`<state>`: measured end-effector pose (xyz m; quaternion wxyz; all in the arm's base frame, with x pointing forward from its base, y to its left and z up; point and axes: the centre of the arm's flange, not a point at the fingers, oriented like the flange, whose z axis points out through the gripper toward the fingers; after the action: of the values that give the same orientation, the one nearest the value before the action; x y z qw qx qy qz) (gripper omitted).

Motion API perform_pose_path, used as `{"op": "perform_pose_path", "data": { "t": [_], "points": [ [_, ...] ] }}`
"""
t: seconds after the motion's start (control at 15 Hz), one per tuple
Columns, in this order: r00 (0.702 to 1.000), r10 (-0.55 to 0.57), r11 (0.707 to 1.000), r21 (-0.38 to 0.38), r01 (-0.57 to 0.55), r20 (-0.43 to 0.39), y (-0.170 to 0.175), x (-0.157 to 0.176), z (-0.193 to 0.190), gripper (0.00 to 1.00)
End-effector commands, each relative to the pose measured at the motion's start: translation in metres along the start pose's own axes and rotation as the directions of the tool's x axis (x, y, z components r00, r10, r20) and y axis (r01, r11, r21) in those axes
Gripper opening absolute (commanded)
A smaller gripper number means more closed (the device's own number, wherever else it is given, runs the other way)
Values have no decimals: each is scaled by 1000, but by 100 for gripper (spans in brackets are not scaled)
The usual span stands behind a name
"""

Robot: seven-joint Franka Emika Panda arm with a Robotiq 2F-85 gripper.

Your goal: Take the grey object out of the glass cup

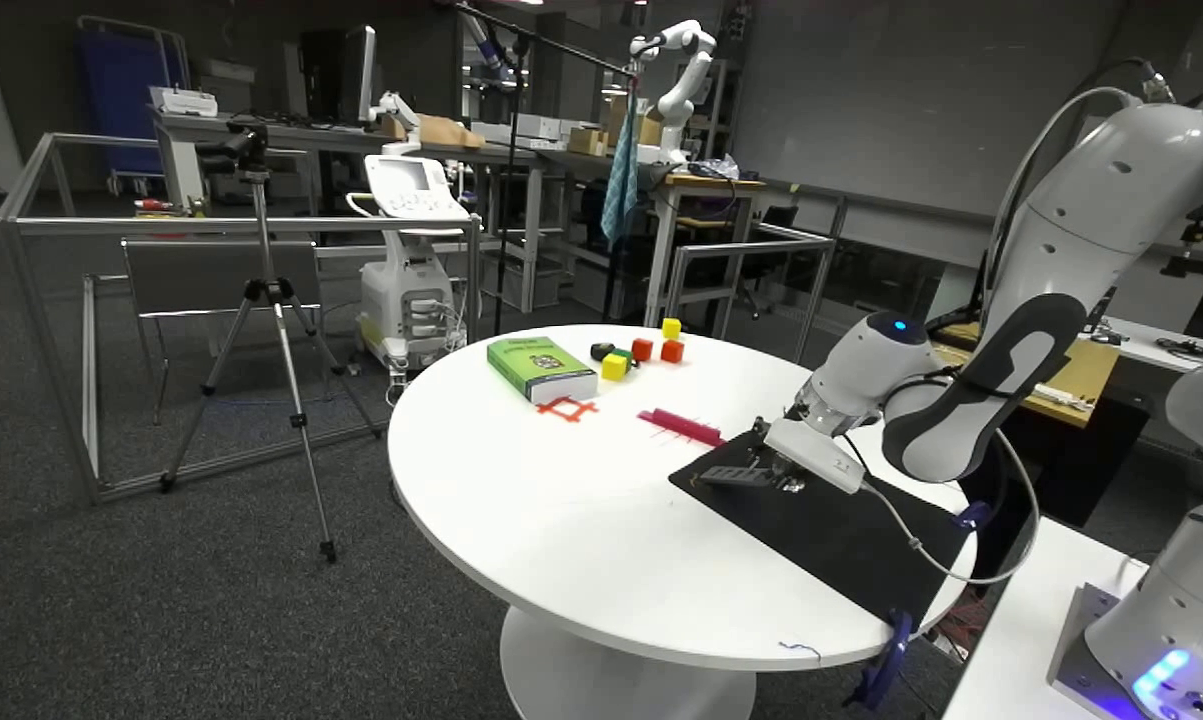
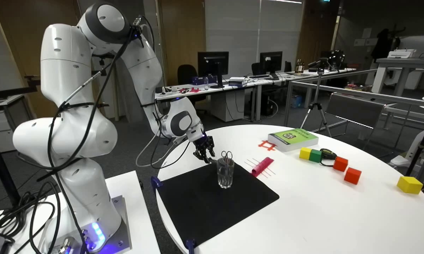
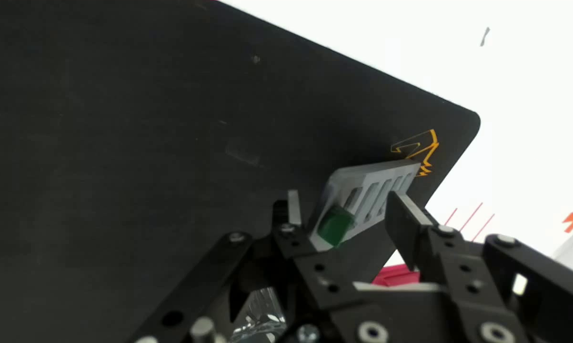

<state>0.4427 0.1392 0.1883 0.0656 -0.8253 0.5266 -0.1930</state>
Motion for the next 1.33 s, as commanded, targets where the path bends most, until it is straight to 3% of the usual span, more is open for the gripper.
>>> {"op": "perform_pose_path", "data": {
  "t": [0.0,0.13,0.2,0.8,1.27],
  "points": [
    [1000,-4,1000,-6,4,-10,-10,0,24,83],
    [1000,-18,1000,-10,17,-16,-11,-2,28,98],
    [1000,-25,1000,-9,25,-17,-11,-3,28,100],
    [997,-74,997,7,74,33,-17,-10,-9,100],
    [967,-250,968,1,251,39,-30,-6,-63,100]
  ]
}}
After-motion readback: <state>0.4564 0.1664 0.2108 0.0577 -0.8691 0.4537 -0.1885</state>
